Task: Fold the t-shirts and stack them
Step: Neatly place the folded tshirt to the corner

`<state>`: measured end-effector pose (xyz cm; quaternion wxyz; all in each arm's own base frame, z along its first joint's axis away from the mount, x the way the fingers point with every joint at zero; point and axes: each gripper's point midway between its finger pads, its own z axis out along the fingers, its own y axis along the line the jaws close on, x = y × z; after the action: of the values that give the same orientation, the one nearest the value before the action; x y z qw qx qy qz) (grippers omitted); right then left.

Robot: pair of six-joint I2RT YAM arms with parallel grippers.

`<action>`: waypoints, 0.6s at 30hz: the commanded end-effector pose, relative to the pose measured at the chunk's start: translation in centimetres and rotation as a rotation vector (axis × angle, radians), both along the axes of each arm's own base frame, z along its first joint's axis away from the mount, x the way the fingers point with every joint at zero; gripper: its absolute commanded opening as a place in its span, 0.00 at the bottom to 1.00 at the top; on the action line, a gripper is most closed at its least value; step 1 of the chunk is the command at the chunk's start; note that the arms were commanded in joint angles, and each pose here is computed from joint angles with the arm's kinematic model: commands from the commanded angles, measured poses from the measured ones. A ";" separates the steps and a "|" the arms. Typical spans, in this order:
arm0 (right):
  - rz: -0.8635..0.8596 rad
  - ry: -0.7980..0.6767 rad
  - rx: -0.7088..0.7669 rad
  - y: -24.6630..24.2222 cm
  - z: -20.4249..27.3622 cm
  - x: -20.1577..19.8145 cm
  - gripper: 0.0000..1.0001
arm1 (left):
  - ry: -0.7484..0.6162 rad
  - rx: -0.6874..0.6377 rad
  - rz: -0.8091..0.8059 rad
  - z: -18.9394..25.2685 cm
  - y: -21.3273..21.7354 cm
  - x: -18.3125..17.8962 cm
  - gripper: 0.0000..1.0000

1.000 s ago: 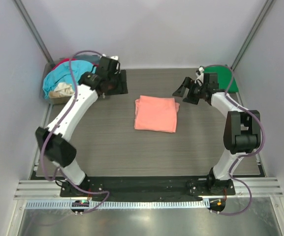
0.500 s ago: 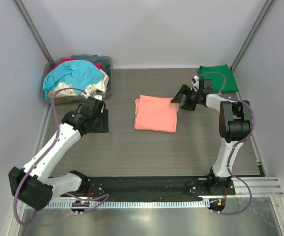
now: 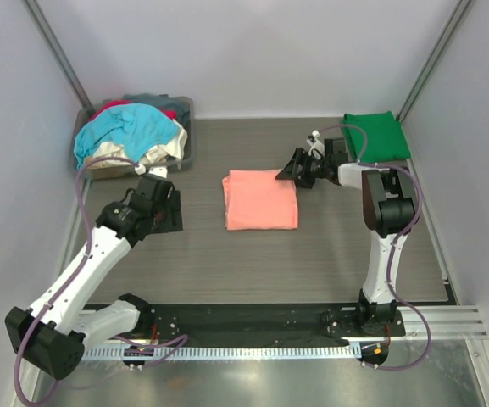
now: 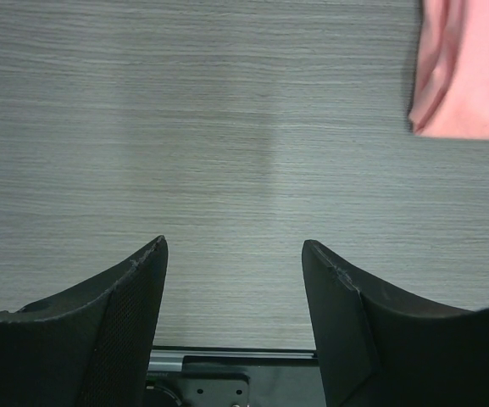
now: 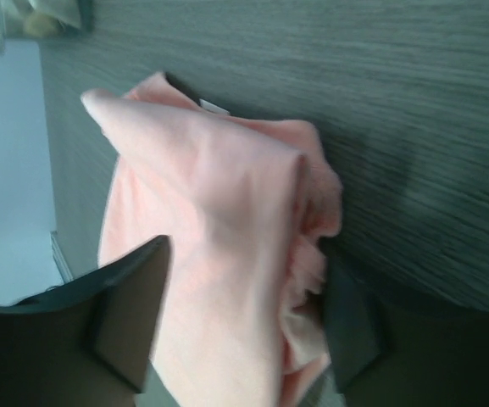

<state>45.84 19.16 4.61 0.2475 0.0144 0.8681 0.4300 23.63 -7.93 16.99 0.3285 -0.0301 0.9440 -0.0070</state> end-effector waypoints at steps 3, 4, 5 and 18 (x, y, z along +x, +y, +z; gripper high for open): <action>0.059 0.195 0.013 1.4 -4.4 -3.9 0.57 | -0.061 -0.014 0.027 0.9 0.2 0.5 0.66; 0.077 0.196 0.036 1.8 -4.1 -4.1 0.54 | -0.062 -0.015 0.027 0.9 0.2 0.6 0.66; 0.089 0.193 0.054 2.1 -3.9 -4.3 0.42 | -0.064 -0.014 0.028 1.0 0.2 0.6 0.66; 0.132 0.033 0.035 1.5 1.7 -3.8 0.01 | -0.119 -0.037 0.036 3.6 1.3 -1.4 0.66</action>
<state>41.03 22.71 2.72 0.1639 -0.0045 0.8562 0.4900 22.77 -7.36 18.50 0.3553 -0.0363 0.9339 -0.0172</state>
